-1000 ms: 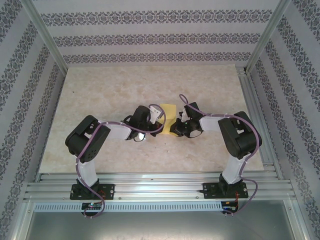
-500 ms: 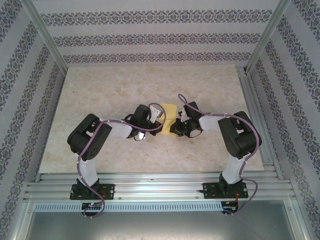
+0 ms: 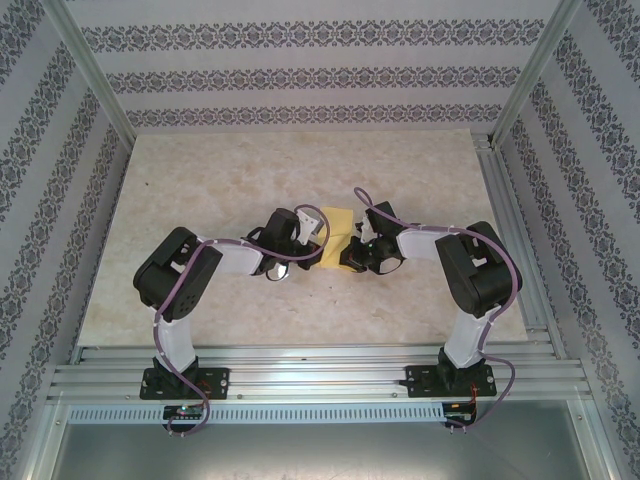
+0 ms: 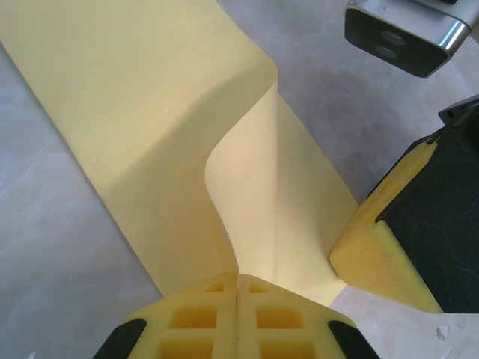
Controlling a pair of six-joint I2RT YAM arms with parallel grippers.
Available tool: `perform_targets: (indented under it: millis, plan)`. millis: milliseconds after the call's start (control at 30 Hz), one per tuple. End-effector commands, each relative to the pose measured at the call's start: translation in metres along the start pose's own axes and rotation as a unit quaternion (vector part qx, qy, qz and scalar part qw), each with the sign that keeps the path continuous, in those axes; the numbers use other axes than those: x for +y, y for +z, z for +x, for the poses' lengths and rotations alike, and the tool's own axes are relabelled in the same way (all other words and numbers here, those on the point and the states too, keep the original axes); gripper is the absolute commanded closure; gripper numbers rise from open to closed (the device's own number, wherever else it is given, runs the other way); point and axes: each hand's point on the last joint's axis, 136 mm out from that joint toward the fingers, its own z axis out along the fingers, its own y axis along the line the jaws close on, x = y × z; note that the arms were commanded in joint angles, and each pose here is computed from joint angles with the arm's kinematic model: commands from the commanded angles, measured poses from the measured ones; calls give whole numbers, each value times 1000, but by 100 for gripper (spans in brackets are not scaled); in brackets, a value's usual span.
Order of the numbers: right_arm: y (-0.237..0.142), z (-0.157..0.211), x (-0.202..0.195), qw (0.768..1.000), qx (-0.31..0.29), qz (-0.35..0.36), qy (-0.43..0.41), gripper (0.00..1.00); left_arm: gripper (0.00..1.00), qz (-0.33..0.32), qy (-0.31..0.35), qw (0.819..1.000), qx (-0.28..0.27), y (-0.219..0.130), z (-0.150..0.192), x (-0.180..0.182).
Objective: Fold a paper plane with a square sheet of paper (fold left side to right side)
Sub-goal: Fold the triangle a second time at the center of the table.
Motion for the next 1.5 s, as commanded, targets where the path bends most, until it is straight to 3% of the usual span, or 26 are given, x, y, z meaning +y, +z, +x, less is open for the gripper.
perform_targets:
  millis: [0,1467]
  plan:
    - [12,17,-38,997,21,76,21,94,100,-5,3,1000,-10,-10,-13,0]
    - [14,18,-38,995,28,93,10,96,100,-32,15,999,16,6,-11,17]
